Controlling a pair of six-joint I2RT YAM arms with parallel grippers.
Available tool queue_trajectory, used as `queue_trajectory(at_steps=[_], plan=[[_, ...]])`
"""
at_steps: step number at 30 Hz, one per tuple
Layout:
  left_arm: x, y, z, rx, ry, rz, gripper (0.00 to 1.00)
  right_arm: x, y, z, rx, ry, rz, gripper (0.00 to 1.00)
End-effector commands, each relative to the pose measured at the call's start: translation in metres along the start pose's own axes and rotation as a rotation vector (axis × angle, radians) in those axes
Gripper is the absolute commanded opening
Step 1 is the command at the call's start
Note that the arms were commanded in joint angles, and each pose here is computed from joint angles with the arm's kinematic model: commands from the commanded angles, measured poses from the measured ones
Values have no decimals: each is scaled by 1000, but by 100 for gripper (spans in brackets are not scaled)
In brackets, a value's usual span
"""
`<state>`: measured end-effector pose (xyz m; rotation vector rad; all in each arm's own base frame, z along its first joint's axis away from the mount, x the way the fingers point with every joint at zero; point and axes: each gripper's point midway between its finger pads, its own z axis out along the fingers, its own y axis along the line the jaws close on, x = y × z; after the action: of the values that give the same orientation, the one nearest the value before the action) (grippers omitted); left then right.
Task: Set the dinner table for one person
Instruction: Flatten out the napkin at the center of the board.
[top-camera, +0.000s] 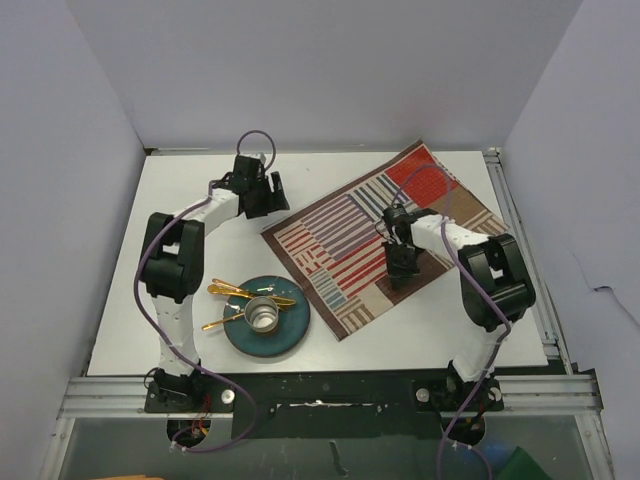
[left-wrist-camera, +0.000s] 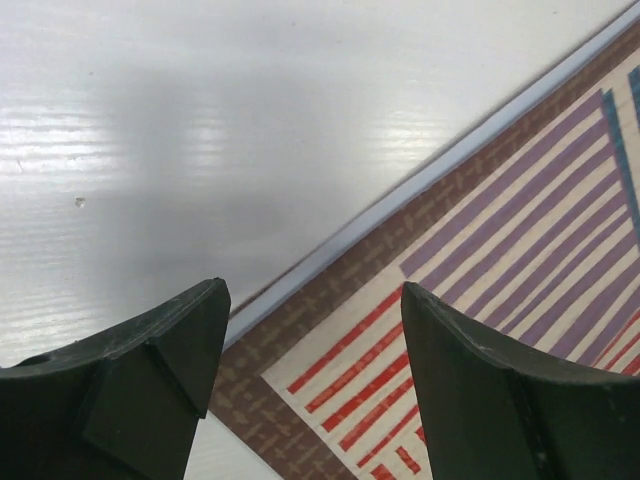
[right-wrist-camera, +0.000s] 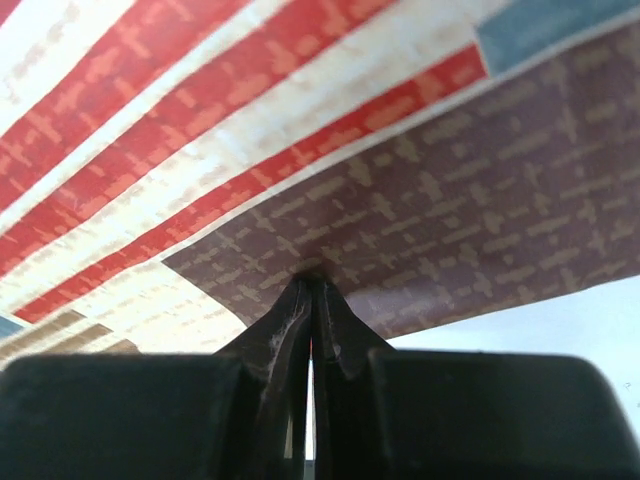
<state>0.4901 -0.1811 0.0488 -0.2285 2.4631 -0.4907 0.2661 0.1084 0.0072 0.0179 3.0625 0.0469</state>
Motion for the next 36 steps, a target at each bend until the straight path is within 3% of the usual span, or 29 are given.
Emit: queue_trajectory(at_steps=[1, 9, 18, 24, 29, 32, 36], plan=[[-27, -26, -17, 38, -56, 52, 70, 65, 38, 37, -73, 276, -149, 0], [-20, -53, -56, 73, -88, 96, 70, 40, 81, 65, -105, 302, -232, 0], [-1, -57, -73, 76, -60, 108, 70, -46, 135, 47, -197, 197, -300, 0], [41, -55, -65, 63, 8, 125, 70, -114, 141, 13, -206, 21, -349, 0], [74, -50, -39, 72, 81, 115, 70, -182, 152, -38, -372, -232, -374, 0], [82, -50, -27, 71, 107, 115, 70, -200, 164, -64, -525, -324, -408, 1], [85, -51, -16, 74, 119, 117, 70, -200, 177, -85, -632, -352, -460, 2]])
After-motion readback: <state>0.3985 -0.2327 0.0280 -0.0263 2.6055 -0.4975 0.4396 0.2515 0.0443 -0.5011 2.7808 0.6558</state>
